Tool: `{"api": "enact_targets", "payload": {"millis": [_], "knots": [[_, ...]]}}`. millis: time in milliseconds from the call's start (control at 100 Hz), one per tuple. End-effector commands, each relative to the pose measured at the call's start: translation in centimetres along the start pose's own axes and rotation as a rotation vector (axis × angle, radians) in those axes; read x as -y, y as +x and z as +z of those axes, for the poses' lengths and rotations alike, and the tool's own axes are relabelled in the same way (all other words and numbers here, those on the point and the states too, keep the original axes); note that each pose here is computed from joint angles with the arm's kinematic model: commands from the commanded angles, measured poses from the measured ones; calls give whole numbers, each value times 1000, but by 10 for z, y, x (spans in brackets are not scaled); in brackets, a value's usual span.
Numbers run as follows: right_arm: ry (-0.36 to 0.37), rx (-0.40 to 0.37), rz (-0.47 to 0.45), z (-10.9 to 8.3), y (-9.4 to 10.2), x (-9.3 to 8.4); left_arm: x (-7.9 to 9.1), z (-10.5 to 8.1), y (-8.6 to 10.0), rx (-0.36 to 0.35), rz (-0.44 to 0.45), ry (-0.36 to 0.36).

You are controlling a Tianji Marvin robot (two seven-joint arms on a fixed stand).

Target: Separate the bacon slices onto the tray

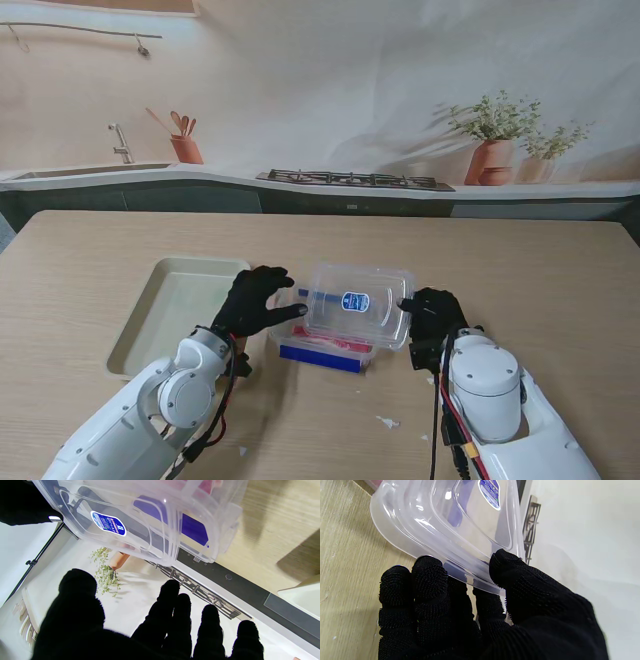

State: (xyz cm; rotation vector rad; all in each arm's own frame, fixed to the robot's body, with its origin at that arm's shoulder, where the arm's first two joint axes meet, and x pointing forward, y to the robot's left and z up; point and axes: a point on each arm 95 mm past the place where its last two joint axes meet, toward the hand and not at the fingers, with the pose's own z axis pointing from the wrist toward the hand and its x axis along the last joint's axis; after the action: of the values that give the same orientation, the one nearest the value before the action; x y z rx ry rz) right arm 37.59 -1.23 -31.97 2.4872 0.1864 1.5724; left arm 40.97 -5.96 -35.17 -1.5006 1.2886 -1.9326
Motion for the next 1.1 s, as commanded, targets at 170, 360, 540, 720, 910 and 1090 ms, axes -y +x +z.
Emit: {"api": "enact_targets", "payload": {"millis": [170,360,540,720,910,1090], "knots": [[-12,24,5,-2,-8,-1,3,-2,-4,15,-9,20],[-21,16,19,-3,-8,-5,4,-2,-5,11,-7,29],[-36,-2,59,-8,-8,-15,3,-3,-4,13,-13,26],[-66,-29,92,-11,-8,-28,1,-3,-3,13,-14,14],[-99,-69,101,-16,-7,-46,1,-3,-2,11,-15,12],[-145,-117,137,-23,-10,-63,0,-2,-1,9,-15,7]]}}
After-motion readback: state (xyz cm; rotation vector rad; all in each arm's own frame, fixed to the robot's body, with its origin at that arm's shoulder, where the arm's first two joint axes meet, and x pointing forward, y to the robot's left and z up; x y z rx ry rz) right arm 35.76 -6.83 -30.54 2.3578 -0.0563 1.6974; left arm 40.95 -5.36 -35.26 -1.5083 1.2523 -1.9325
